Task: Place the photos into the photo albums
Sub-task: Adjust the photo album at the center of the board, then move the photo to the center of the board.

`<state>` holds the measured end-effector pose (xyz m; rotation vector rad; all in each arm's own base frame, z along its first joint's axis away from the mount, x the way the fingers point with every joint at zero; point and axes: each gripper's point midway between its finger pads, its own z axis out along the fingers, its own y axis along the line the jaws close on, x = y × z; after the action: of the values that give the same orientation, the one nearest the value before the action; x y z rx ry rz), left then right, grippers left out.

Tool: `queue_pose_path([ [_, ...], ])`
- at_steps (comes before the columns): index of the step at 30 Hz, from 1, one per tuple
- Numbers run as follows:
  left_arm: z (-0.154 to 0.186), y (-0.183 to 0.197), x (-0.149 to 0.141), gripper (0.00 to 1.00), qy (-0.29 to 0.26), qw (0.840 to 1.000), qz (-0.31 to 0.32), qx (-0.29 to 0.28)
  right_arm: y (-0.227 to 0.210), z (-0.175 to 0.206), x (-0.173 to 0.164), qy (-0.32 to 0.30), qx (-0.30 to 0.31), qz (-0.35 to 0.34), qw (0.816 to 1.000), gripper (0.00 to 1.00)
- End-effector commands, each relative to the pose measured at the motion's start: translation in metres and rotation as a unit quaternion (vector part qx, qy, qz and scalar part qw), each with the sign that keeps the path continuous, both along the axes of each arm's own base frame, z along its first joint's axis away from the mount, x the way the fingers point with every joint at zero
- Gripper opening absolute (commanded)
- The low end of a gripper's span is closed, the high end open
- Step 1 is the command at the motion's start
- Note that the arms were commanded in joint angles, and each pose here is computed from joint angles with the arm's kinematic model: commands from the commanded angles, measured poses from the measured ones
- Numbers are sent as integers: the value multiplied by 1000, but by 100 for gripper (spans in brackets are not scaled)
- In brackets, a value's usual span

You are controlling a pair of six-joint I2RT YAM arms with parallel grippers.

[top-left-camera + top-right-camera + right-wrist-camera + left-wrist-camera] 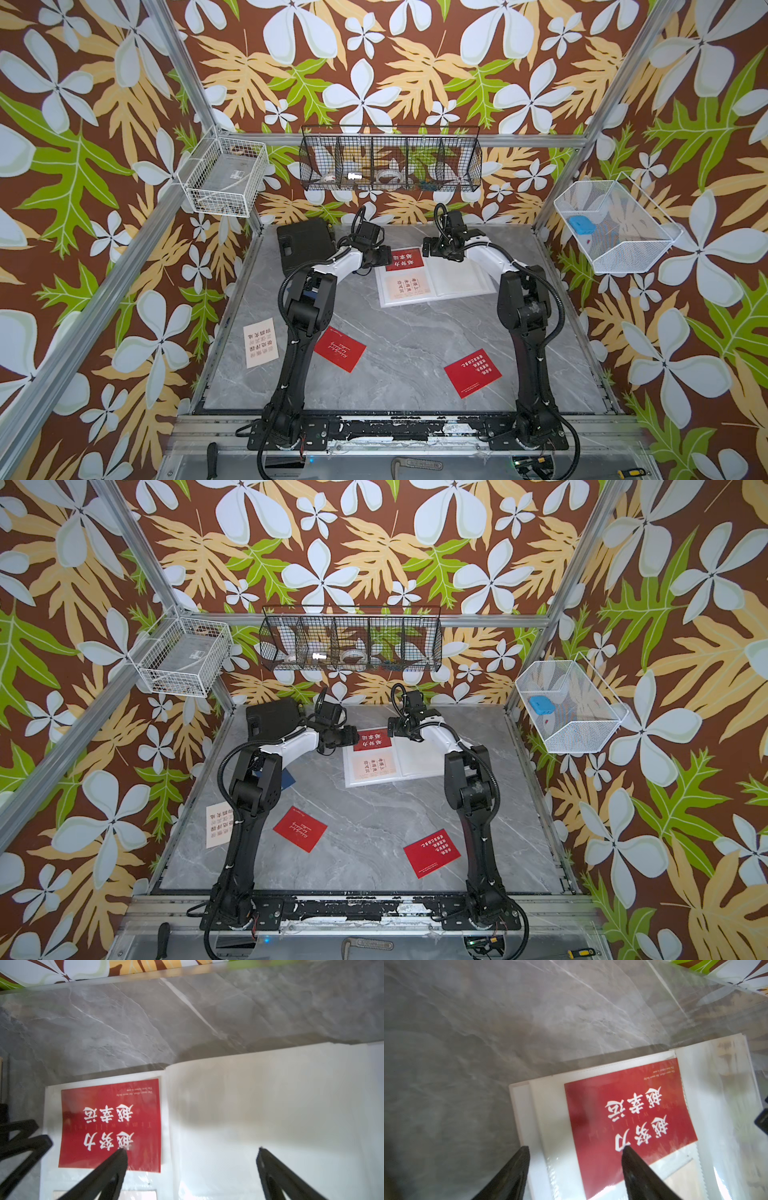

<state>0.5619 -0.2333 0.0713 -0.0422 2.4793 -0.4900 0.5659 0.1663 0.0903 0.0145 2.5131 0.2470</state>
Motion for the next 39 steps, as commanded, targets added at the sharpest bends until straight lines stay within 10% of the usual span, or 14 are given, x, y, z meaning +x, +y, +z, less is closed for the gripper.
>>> queue_pose_path([
  [1,49,2,6,73,-51,999,-5,-8,-4,21,-4,-20,2,-11,1000,99],
  [22,60,-99,-168,73,-31,993,-118,8,-94,-5,-233,104,80,-138,982,100],
  [39,21,-130,-223,74,17,982,-189,-11,-111,-39,-321,164,136,-206,955,100],
])
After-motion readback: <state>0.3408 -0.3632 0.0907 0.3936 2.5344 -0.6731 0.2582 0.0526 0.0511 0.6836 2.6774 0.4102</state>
